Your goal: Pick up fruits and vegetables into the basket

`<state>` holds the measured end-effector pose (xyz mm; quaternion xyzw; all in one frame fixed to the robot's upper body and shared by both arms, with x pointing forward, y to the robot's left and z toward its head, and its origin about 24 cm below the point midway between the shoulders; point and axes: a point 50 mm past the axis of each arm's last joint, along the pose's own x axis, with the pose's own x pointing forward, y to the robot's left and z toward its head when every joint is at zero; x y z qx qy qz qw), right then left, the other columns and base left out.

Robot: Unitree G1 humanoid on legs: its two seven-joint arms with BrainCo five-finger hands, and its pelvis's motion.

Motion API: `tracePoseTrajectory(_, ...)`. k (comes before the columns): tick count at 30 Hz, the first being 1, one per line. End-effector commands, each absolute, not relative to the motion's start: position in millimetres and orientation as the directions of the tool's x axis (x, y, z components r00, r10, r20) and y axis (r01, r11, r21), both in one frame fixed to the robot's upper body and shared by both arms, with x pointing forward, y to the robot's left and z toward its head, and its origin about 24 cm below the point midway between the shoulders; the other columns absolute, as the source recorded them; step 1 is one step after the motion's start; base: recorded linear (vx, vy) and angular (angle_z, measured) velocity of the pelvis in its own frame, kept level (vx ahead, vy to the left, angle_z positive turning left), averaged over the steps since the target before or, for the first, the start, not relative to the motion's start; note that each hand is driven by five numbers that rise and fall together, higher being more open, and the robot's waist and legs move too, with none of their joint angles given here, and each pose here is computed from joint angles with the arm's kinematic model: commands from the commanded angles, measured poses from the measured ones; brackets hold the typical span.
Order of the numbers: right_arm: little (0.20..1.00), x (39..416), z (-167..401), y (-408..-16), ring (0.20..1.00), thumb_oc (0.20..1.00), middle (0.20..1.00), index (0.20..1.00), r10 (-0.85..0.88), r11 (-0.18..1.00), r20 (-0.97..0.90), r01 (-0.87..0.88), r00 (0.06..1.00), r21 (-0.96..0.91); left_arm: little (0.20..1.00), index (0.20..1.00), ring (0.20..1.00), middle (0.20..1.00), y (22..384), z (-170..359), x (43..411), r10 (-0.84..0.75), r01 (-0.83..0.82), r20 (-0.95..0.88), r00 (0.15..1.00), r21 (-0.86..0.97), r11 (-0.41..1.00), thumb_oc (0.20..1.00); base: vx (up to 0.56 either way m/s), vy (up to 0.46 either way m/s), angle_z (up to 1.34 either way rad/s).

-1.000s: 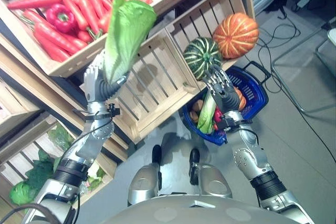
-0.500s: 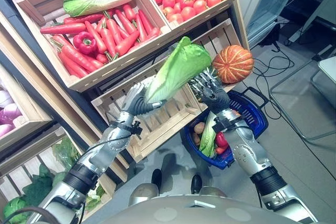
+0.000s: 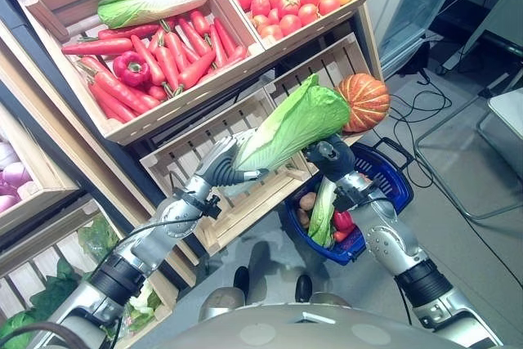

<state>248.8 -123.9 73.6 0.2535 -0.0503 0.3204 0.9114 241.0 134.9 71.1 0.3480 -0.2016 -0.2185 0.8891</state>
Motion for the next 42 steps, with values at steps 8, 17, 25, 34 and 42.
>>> tracePoseTrajectory(8,1.000,242,113,-100,1.000,1.000,1.000,1.000,0.611,0.451,0.490,-0.782,0.622,0.430,0.200,0.200,0.200,0.200,112,90,236,-0.688,0.369,0.238,0.685,0.701,0.610,0.200,0.00,0.000,0.00)
tracePoseTrajectory(17,1.000,238,121,-94,1.000,1.000,1.000,1.000,0.590,0.459,0.530,-0.793,0.609,0.400,0.200,0.200,0.200,0.200,109,88,234,-0.718,0.362,0.189,0.670,0.761,0.538,0.200,0.00,0.001,-0.01)
tracePoseTrajectory(25,1.000,244,119,-99,1.000,1.000,1.000,1.000,0.470,0.599,0.457,-0.653,0.755,0.463,0.200,0.200,0.200,0.200,114,84,241,-0.658,0.213,0.178,0.732,0.857,0.468,0.200,-0.01,0.005,-0.02)
tracePoseTrajectory(34,1.000,241,117,-96,1.000,1.000,1.000,1.000,0.423,0.627,0.388,-0.573,0.819,0.527,0.200,0.200,0.200,0.200,120,84,241,-0.647,0.103,0.166,0.744,0.929,0.357,0.200,0.00,0.001,0.00)
tracePoseTrajectory(42,0.200,240,117,-92,0.200,0.200,0.200,0.200,0.422,0.582,0.371,-0.561,0.827,0.589,0.200,0.200,0.200,0.200,116,86,240,-0.661,0.107,0.161,0.733,0.933,0.345,0.200,0.00,0.000,0.00)
